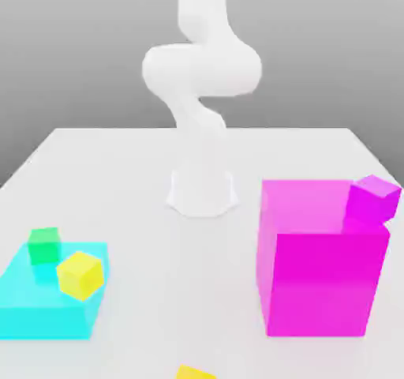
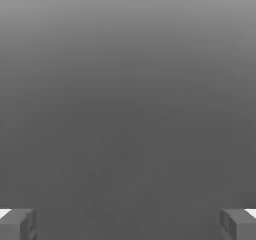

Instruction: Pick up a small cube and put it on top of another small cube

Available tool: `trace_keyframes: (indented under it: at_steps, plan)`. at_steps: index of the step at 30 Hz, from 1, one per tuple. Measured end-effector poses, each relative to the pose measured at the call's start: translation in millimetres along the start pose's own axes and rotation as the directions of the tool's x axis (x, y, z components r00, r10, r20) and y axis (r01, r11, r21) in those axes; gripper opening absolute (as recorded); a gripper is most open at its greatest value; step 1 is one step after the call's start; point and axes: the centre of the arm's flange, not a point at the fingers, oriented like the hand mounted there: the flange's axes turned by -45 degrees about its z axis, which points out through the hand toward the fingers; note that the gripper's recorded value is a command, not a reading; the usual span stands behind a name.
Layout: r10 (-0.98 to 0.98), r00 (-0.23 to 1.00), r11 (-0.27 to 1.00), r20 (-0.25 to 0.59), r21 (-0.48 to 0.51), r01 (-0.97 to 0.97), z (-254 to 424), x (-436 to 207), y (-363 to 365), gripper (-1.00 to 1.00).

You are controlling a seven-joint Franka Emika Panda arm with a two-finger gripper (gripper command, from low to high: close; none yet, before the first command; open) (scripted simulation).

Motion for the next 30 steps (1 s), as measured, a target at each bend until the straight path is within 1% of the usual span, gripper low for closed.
trace_keyframes:
  at_steps: [7,14,19,24,28,30]
  plan:
    - [0.073,0.982,0.996,0.173,-0.054,-0.064,125,-4,0,0.0]
    - [0.149,0.932,0.987,0.331,-0.107,-0.12,245,-37,5,0.0]
    - [0.208,0.876,0.976,0.436,-0.147,-0.158,325,-77,11,0.0]
    - [0.263,0.804,0.964,0.533,-0.184,-0.193,397,-131,14,0.0]
    - [0.307,0.736,0.951,0.603,-0.215,-0.221,447,-182,14,0.0]
    - [0.322,0.711,0.946,0.625,-0.225,-0.231,470,-207,15,0.0]
